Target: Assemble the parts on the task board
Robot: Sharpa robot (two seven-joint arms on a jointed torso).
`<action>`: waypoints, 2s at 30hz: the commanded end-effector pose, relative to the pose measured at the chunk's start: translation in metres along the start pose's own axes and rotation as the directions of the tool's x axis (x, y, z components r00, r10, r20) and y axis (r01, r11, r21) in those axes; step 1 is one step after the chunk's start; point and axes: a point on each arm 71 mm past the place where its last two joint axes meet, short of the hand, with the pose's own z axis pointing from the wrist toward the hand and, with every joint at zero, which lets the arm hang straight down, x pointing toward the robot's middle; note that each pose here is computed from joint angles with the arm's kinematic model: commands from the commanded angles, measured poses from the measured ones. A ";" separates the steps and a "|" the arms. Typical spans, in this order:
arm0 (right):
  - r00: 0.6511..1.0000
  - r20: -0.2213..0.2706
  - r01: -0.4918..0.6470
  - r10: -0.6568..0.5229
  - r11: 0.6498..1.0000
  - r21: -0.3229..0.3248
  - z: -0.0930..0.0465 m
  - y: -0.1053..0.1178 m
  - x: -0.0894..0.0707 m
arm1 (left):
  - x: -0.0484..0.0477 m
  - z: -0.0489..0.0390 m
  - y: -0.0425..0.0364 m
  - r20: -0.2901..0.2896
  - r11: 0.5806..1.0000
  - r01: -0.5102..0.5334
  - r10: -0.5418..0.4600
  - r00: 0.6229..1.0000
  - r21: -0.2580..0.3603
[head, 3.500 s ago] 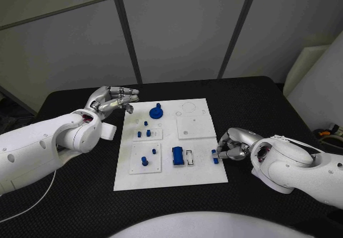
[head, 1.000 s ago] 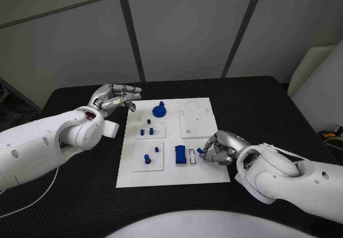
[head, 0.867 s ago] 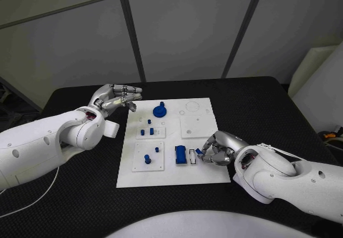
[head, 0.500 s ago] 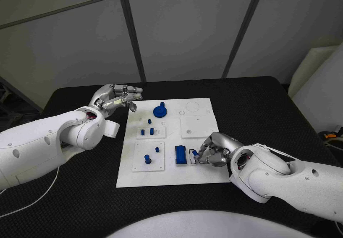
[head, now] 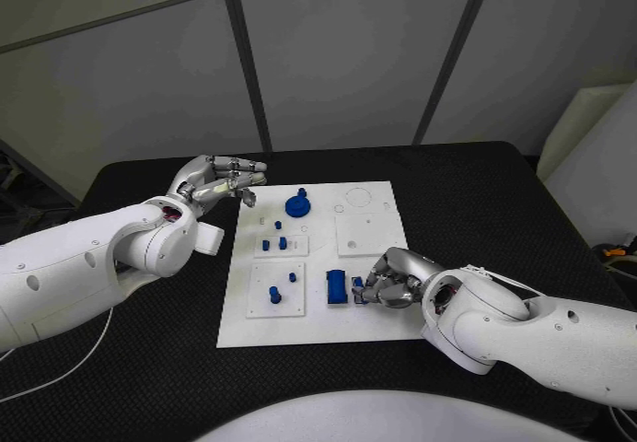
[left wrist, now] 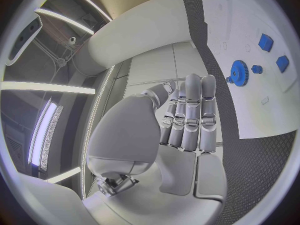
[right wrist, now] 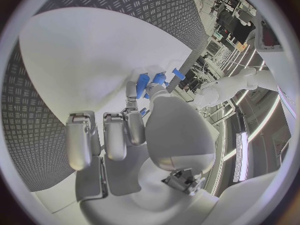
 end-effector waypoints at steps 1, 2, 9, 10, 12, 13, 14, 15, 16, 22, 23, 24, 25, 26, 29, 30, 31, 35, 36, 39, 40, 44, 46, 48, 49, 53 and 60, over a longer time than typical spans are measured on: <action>1.000 -0.022 -0.004 0.003 1.000 -0.012 0.001 0.004 0.003 | 0.0015 0.0006 -0.0010 -0.010 1.000 0.005 -0.005 1.000 0.001; 1.000 -0.023 -0.005 0.005 1.000 -0.014 0.001 0.004 0.003 | 0.0016 0.0006 -0.0009 -0.010 1.000 0.005 -0.005 1.000 0.001; 1.000 -0.020 -0.011 0.010 1.000 -0.013 0.002 0.005 0.003 | 0.0015 0.0006 -0.0009 -0.010 1.000 0.005 -0.005 1.000 0.000; 1.000 -0.019 -0.011 0.011 1.000 -0.013 0.003 0.004 0.003 | 0.0015 0.0006 -0.0009 -0.010 1.000 0.005 -0.005 1.000 0.000; 1.000 -0.017 -0.012 0.012 1.000 -0.013 0.003 0.004 0.003 | 0.0015 0.0006 -0.0009 -0.010 1.000 0.005 -0.005 1.000 0.000; 1.000 -0.017 -0.013 0.013 1.000 -0.013 0.003 0.004 0.003 | 0.0015 0.0006 -0.0008 -0.010 1.000 0.005 -0.005 1.000 -0.001; 1.000 -0.017 -0.013 0.013 1.000 -0.014 0.003 0.004 0.003 | 0.0015 0.0006 -0.0008 -0.010 1.000 0.005 -0.005 1.000 -0.001; 1.000 -0.016 -0.014 0.013 1.000 -0.015 0.003 0.005 0.003 | 0.0015 0.0006 -0.0008 -0.010 1.000 0.005 -0.005 1.000 -0.001; 1.000 -0.016 -0.014 0.014 1.000 -0.017 0.003 0.005 0.003 | 0.0015 0.0006 -0.0008 -0.010 1.000 0.005 -0.005 1.000 -0.001; 1.000 -0.012 -0.018 0.018 0.999 -0.029 0.002 0.006 0.003 | 0.0014 0.0007 -0.0007 -0.011 1.000 0.005 -0.005 1.000 -0.001; 1.000 -0.011 -0.019 0.019 0.999 -0.031 0.002 0.006 0.002 | 0.0014 0.0007 -0.0007 -0.011 1.000 0.005 -0.005 1.000 -0.001; 1.000 -0.010 -0.020 0.019 0.999 -0.032 0.001 0.006 0.002 | 0.0013 0.0007 -0.0007 -0.011 1.000 0.005 -0.005 1.000 -0.001; 1.000 -0.009 -0.020 0.020 0.999 -0.034 0.001 0.006 0.002 | 0.0013 0.0007 -0.0007 -0.010 1.000 0.005 -0.005 1.000 -0.001; 1.000 -0.009 -0.020 0.020 0.999 -0.036 0.000 0.006 0.002 | 0.0012 0.0007 -0.0007 -0.010 1.000 0.005 -0.005 1.000 -0.001; 1.000 -0.008 -0.021 0.021 0.999 -0.038 -0.001 0.006 0.001 | 0.0010 0.0007 -0.0006 -0.010 1.000 0.005 -0.005 1.000 -0.001; 1.000 -0.008 -0.021 0.021 0.999 -0.039 -0.001 0.006 0.001 | 0.0010 0.0007 -0.0006 -0.010 1.000 0.005 -0.005 1.000 -0.001; 1.000 -0.008 -0.021 0.021 0.999 -0.040 -0.002 0.005 0.001 | 0.0010 0.0007 -0.0006 -0.010 1.000 0.005 -0.005 1.000 -0.001; 1.000 -0.005 -0.022 0.022 0.999 -0.039 -0.004 0.004 0.000 | 0.0007 0.0007 -0.0005 -0.010 1.000 0.005 -0.005 1.000 -0.001; 1.000 -0.004 -0.022 0.022 0.999 -0.038 -0.004 0.003 -0.001 | 0.0006 0.0006 -0.0005 -0.009 1.000 0.005 -0.005 1.000 -0.002; 1.000 -0.001 -0.020 0.020 0.999 -0.034 -0.005 0.001 -0.002 | 0.0002 0.0005 -0.0005 -0.008 1.000 0.004 -0.004 1.000 -0.002; 1.000 0.000 -0.019 0.019 0.999 -0.032 -0.005 0.000 -0.003 | 0.0002 0.0005 -0.0005 -0.008 1.000 0.004 -0.004 1.000 -0.002; 1.000 -0.005 -0.010 0.010 1.000 -0.030 -0.006 -0.003 -0.004 | 0.0003 0.0006 -0.0004 -0.009 1.000 0.004 -0.004 1.000 -0.002; 1.000 -0.013 -0.003 0.002 0.999 -0.034 -0.006 -0.004 -0.003 | 0.0001 0.0006 -0.0004 -0.008 1.000 0.004 -0.004 1.000 -0.002; 1.000 -0.020 0.002 -0.003 0.999 -0.039 -0.006 -0.004 -0.003 | 0.0000 0.0005 -0.0003 -0.008 1.000 0.004 -0.004 1.000 -0.002; 1.000 -0.023 0.005 -0.006 0.999 -0.042 -0.006 -0.003 -0.003 | 0.0000 0.0006 -0.0003 -0.008 1.000 0.004 -0.004 1.000 -0.002; 0.999 -0.032 0.011 -0.012 0.999 -0.049 -0.005 -0.003 -0.002 | 0.0001 0.0006 -0.0003 -0.009 1.000 0.004 -0.004 1.000 -0.003; 0.999 -0.040 0.020 -0.021 0.999 -0.045 -0.004 -0.006 -0.002 | -0.0003 0.0004 -0.0002 -0.007 1.000 0.004 -0.004 1.000 -0.004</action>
